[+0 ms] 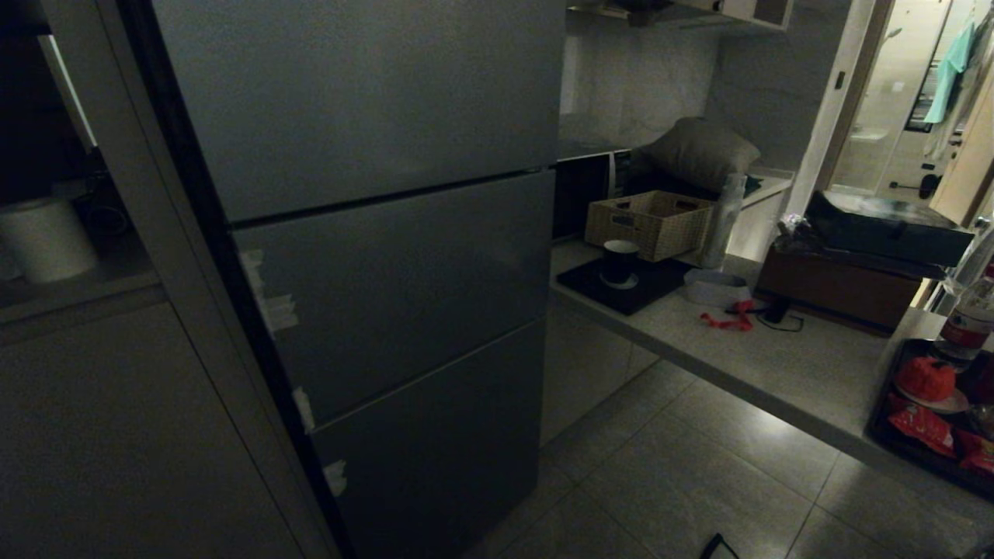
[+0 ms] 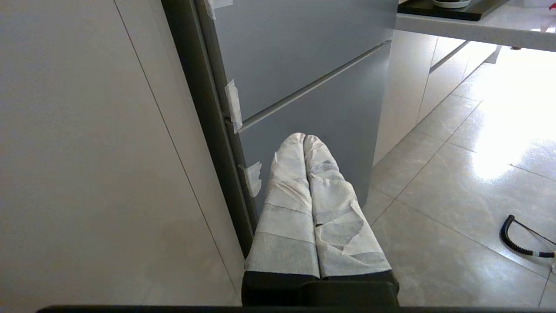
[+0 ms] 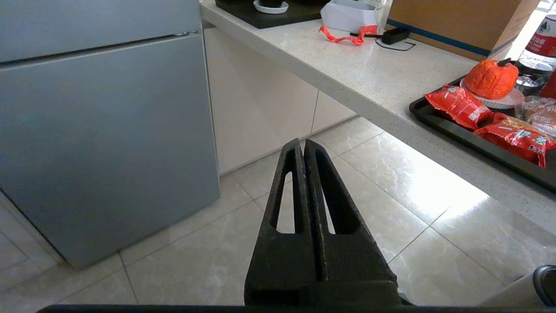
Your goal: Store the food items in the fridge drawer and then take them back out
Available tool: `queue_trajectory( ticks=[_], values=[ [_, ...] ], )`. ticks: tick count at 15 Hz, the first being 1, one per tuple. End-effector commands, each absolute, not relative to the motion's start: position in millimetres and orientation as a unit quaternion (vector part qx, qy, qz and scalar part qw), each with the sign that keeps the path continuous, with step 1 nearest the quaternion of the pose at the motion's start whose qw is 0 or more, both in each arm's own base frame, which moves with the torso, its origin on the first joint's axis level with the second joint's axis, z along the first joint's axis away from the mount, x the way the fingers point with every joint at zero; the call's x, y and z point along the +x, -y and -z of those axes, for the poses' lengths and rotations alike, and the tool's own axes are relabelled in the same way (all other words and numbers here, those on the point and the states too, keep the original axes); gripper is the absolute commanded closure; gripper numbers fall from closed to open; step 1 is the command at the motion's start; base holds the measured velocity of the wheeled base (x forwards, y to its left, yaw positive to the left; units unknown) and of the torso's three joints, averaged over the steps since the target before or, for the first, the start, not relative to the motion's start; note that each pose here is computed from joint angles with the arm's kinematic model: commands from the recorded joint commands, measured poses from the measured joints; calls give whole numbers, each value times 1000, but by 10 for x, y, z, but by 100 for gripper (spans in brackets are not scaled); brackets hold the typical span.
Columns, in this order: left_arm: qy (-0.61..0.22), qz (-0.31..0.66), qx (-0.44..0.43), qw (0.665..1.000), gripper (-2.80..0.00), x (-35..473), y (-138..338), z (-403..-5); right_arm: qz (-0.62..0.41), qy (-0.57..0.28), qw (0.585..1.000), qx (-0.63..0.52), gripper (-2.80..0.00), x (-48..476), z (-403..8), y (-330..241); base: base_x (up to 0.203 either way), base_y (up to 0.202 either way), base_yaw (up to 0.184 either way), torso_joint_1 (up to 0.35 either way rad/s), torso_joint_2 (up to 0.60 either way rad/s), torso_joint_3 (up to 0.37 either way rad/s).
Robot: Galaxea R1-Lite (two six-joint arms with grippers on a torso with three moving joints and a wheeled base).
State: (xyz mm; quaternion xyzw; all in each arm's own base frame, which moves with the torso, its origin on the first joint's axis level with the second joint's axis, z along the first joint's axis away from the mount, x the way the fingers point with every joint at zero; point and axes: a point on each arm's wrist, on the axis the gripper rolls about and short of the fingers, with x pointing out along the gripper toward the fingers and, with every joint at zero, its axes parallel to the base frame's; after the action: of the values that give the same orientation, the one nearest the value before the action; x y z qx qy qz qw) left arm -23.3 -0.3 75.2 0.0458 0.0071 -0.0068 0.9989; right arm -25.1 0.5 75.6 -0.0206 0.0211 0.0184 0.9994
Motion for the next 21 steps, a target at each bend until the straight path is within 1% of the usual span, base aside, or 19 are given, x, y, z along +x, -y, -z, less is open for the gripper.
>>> queue_trajectory(
  ticks=[1,4,6,7,9,12,15,18,21],
  values=[
    [-7,5,44,999,0,-233,3,-754,-19,-18,999,-20,0,-249,-758,-5,0,0,0,0,0,0],
    [-6,6,38,999,0,-234,3,-761,-19,-16,999,-20,0,-248,-758,-5,0,0,0,0,0,0],
    [39,4,31,999,0,-302,3,-1004,-20,-17,999,-23,0,-248,-757,-5,0,0,0,0,0,0],
    [45,5,24,999,0,-311,3,-1121,-20,-17,999,-23,0,-248,-757,-5,0,0,0,0,0,0],
    [7,6,-9,1000,0,-171,3,-1382,-18,-17,1000,-17,0,-249,-760,-4,0,0,0,0,0,0],
    [-72,-1,-96,993,0,392,2,-1762,-8,-17,1000,-5,0,-249,-761,0,0,0,0,0,0,0],
    [-111,-39,-158,980,0,1160,-38,-1903,-5,-17,1000,-4,0,-249,-761,1,0,0,0,0,0,0],
    [-113,-84,-209,968,0,1888,-166,-1839,-5,-17,1000,-3,0,-249,-761,1,0,0,0,0,0,0],
    [-67,-92,-242,964,0,2412,-296,-1717,-5,-17,1000,-4,0,-249,-761,1,0,0,0,0,0,0]
  ],
)
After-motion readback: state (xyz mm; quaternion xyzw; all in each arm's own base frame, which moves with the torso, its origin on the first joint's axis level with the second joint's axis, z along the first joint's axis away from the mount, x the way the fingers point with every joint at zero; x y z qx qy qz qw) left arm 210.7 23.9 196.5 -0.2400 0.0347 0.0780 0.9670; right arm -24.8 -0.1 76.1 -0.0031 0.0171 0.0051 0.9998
